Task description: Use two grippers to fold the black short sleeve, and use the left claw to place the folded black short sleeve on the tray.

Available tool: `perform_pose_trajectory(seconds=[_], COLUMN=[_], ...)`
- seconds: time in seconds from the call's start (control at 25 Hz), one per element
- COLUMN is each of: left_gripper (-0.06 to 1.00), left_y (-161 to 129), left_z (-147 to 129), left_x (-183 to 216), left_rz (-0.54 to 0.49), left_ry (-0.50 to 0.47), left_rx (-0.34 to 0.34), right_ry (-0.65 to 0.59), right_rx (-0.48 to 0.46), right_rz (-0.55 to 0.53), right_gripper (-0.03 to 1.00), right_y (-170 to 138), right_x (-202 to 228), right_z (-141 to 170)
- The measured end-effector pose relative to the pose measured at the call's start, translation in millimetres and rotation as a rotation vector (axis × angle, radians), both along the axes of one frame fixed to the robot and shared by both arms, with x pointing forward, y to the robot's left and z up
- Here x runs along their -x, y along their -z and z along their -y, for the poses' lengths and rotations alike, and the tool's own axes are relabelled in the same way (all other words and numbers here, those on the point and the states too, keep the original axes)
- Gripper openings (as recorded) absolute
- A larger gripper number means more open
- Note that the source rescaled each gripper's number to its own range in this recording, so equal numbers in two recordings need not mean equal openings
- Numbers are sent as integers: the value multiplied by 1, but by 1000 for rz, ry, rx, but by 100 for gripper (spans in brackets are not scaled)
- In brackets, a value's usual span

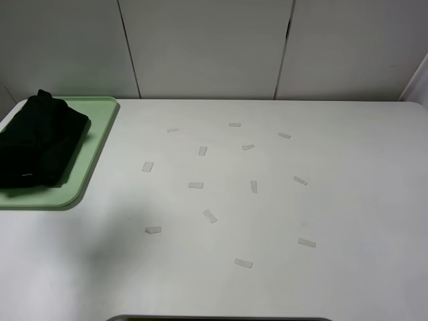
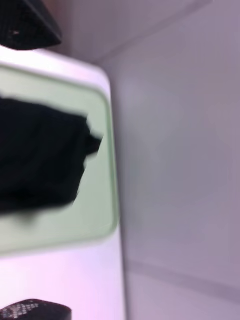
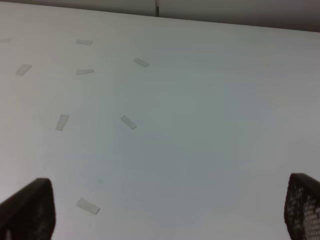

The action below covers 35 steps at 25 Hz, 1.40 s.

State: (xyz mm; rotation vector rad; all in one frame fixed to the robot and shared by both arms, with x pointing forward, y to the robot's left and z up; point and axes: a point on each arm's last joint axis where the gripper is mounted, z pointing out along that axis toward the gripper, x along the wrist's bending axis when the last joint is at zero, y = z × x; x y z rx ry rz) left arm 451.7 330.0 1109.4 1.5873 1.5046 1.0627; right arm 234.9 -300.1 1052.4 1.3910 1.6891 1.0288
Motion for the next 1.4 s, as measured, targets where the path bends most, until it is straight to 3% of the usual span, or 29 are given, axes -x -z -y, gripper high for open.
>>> perform_pose_trajectory(seconds=[0.2,0.32,0.44,0.56,0.84,1.0,1.24,1.4], left_gripper=[100,100,100,100,100,100,100,100], left_y=[-8,-10,-12,-11,-10,-4,12,30], left_z=[23,30,36,40,46,45,39,38], left_x=[57,89,124,152,189,206,232,240], left_rz=[-141,-136,-52,20,105,86,11,-43], left_ry=[135,158,165,146,118,100,-5,-51], left_rx=[31,34,5,-10,37,39,30,69], right_ry=[0,0,0,0,0,0,0,0], right_rx=[0,0,0,0,0,0,0,0], right_rz=[0,0,0,0,0,0,0,0], right_gripper=[100,100,100,100,100,100,100,100], right_y=[0,0,0,0,0,0,0,0], right_x=[0,0,0,0,0,0,0,0], right_z=[0,0,0,0,0,0,0,0])
